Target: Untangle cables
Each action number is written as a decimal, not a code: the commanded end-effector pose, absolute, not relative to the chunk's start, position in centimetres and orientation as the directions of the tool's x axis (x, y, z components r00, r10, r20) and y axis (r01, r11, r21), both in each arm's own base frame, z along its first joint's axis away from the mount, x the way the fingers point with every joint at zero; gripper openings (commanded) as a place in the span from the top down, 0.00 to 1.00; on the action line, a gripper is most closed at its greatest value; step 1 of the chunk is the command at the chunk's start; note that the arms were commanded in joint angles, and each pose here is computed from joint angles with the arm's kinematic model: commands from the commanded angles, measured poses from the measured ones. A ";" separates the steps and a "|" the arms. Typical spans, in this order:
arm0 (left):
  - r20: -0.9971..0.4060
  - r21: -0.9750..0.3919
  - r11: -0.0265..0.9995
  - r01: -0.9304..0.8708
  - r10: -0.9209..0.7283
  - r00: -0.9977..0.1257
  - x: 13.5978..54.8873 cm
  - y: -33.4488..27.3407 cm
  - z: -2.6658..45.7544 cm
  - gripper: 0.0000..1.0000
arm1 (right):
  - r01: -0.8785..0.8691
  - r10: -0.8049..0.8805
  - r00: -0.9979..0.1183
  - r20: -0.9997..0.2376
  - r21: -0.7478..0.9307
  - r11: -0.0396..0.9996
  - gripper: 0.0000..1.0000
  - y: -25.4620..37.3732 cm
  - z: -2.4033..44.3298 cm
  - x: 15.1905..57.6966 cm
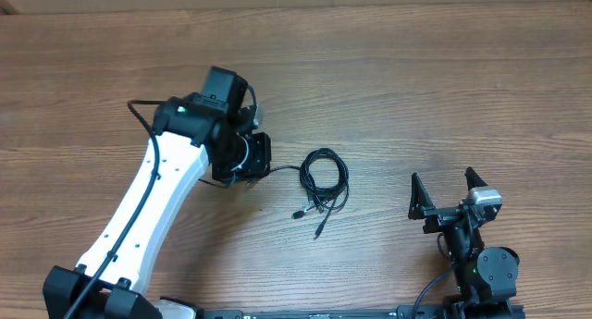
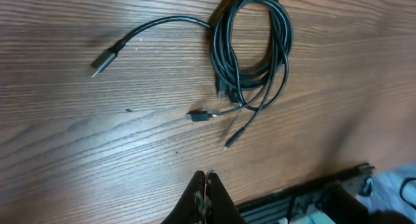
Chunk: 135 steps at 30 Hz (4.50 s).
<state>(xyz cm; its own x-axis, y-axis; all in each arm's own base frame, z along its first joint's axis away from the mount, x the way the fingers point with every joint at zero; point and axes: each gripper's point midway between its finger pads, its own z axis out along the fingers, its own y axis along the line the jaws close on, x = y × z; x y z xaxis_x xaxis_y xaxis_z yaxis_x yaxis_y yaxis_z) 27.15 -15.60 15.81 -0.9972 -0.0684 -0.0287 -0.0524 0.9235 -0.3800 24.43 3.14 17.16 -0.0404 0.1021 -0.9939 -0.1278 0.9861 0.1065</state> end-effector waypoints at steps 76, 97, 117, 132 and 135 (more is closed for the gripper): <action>0.022 -0.215 0.971 -0.100 -0.097 -0.995 26.6 -23.1 8.6 0.38 | -0.131 0.098 -0.037 -0.994 0.102 0.986 0.00 3.2 17.0 24.4; 0.008 -0.217 0.971 -0.098 -0.099 -0.995 26.9 -23.1 8.6 0.29 | -0.131 0.098 -0.037 -0.994 0.102 0.986 0.00 3.2 17.0 24.4; -0.035 -0.251 0.964 -0.088 -0.100 -0.994 28.0 -23.9 8.8 0.28 | -0.131 0.098 -0.037 -0.994 0.102 0.986 0.00 3.2 17.0 24.4; -0.081 -0.263 0.964 -0.042 -0.065 -0.995 28.8 -24.2 9.0 0.24 | -0.131 0.098 -0.038 -0.994 0.102 0.986 0.00 3.2 17.0 24.4; -0.091 -0.256 0.966 -0.024 -0.049 -0.995 28.9 -24.1 9.0 0.23 | -0.131 0.098 -0.038 -0.994 0.102 0.986 0.00 3.2 17.0 24.4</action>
<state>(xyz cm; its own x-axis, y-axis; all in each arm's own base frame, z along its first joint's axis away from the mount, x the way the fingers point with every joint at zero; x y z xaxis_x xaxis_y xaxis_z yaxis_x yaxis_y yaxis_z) 28.99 -24.18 9.38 -0.9927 -0.0917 -0.0787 -0.0667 0.9588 -0.2762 24.43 3.13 17.16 -0.0404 0.1022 -0.9939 -0.1274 0.9861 0.1065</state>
